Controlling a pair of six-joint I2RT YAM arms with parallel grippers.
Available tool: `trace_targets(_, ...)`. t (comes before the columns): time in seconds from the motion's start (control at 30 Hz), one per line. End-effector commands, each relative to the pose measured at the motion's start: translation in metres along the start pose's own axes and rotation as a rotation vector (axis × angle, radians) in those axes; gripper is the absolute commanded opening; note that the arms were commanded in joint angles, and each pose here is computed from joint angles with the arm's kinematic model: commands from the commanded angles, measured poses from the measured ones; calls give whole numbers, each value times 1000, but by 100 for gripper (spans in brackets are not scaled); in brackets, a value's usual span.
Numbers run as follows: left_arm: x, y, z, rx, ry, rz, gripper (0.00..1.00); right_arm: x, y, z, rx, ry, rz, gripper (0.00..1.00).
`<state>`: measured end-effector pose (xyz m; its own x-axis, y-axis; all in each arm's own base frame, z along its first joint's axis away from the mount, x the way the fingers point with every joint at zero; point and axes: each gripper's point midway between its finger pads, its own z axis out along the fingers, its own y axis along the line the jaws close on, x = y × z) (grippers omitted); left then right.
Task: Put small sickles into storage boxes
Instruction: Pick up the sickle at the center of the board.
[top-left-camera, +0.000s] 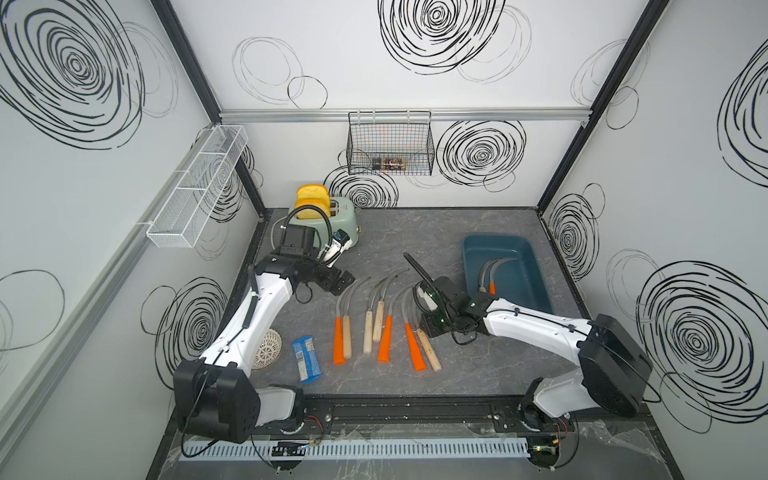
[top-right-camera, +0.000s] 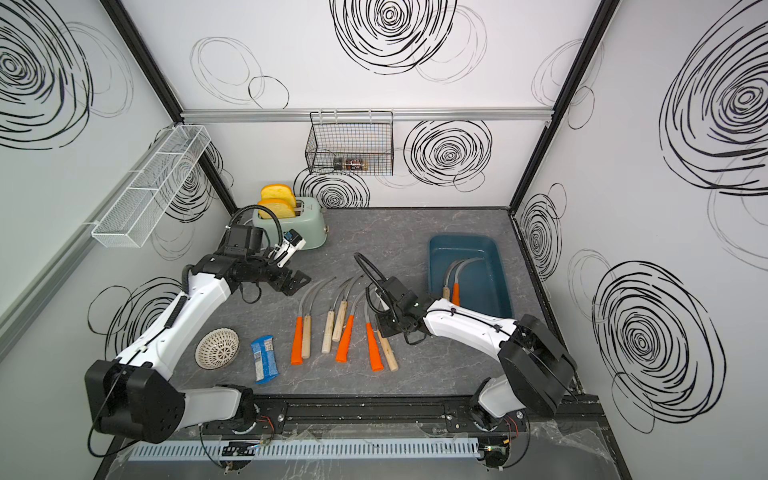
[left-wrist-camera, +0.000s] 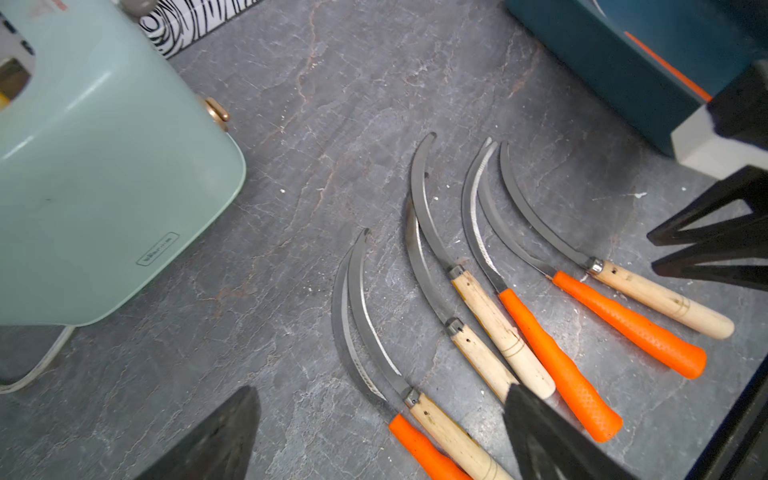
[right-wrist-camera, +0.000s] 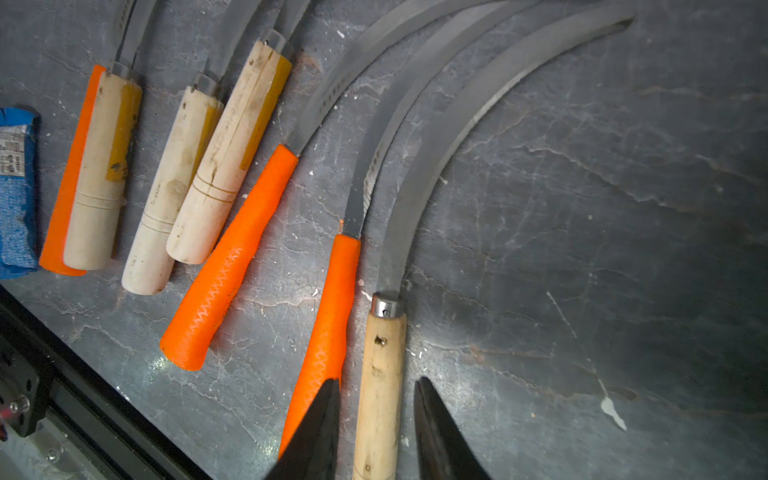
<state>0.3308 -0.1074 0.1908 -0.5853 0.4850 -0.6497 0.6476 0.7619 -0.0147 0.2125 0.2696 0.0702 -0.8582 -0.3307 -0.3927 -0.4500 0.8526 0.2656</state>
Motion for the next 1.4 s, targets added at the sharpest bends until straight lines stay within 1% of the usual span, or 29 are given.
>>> trace_targets(0.0, -5, 0, 3, -42, -8, 33, 96, 9, -3, 2, 30, 30, -3, 34)
trace_targets(0.2, -11, 0, 3, -51, -38, 20, 96, 14, -3, 2, 26, 39, 12, 35)
trace_targets(0.43, -7, 2, 7, -68, -31, 6, 96, 23, -3, 6, 28, 68, 15, 35)
trace_targets(0.97, -8, -4, 14, -55, -34, -8, 96, 34, 1, 12, 49, 114, 2, 35)
trace_targets(1.37, -13, -4, 10, -53, -50, -6, 96, 37, 0, 12, 100, 146, -14, 39)
